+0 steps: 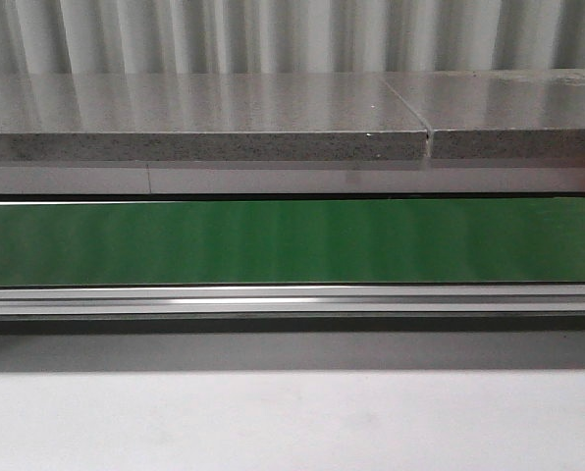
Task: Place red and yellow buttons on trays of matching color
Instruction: 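Move the left gripper over the remaining buttons on the table, then close the left gripper around a yellow push button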
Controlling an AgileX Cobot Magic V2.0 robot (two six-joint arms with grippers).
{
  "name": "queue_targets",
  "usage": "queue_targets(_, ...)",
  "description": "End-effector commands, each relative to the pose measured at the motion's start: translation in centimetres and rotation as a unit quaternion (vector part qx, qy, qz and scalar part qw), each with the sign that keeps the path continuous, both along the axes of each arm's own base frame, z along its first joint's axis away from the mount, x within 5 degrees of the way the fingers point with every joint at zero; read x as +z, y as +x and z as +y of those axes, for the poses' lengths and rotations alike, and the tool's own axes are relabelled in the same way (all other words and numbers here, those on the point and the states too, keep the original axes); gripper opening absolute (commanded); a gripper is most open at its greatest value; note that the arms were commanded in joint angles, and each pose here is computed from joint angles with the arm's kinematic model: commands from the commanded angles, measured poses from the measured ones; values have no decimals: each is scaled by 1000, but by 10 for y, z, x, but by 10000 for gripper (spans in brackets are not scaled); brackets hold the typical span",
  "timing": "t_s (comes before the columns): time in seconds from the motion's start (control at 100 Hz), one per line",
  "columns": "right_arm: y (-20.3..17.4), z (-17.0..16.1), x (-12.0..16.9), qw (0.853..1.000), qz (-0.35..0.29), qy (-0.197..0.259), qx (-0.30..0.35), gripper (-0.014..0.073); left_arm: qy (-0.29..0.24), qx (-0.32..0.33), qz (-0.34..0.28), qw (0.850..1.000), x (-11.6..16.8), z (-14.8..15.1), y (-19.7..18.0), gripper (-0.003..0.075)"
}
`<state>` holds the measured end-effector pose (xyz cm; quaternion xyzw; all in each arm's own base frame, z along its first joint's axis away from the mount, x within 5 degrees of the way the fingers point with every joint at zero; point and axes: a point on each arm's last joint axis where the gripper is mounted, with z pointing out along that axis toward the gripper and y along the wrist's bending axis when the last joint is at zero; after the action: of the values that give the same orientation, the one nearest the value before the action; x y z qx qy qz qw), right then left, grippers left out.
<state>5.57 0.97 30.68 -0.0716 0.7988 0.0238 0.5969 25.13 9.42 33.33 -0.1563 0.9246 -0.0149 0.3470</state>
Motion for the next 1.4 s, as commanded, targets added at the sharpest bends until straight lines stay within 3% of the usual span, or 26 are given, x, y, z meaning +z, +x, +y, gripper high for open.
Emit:
queue_targets(0.0, 1, 0, 13, 999, -42, 2, 0, -65, -13, 32, 10, 999, 11, 14, 10, 622)
queue_targets(0.19, 1, 0, 13, 999, -42, 2, 0, -65, -4, 75, 129, 989, -4, 44, 38, 619)
queue_targets(0.47, 1, 0, 13, 999, -42, 2, 0, -65, -30, 75, 216, 973, -38, 71, 90, 618)
queue_targets(0.7, 1, 0, 13, 999, -42, 2, 0, -65, -40, 70, 238, 968, -67, 86, 123, 619)
queue_targets(1.01, 1, 0, 13, 999, -42, 2, 0, -65, -49, 64, 246, 966, -94, 93, 140, 613)
queue_targets(1.11, 1, 0, 13, 999, -42, 2, 0, -65, -51, 64, 247, 966, -99, 93, 142, 547)
queue_targets(1.28, 1, 0, 13, 999, -42, 2, 0, -65, -47, 55, 248, 966, -100, 94, 142, 335)
queue_targets(1.39, 1, 0, 13, 999, -42, 2, 0, -65, -46, 53, 247, 966, -100, 94, 142, 238)
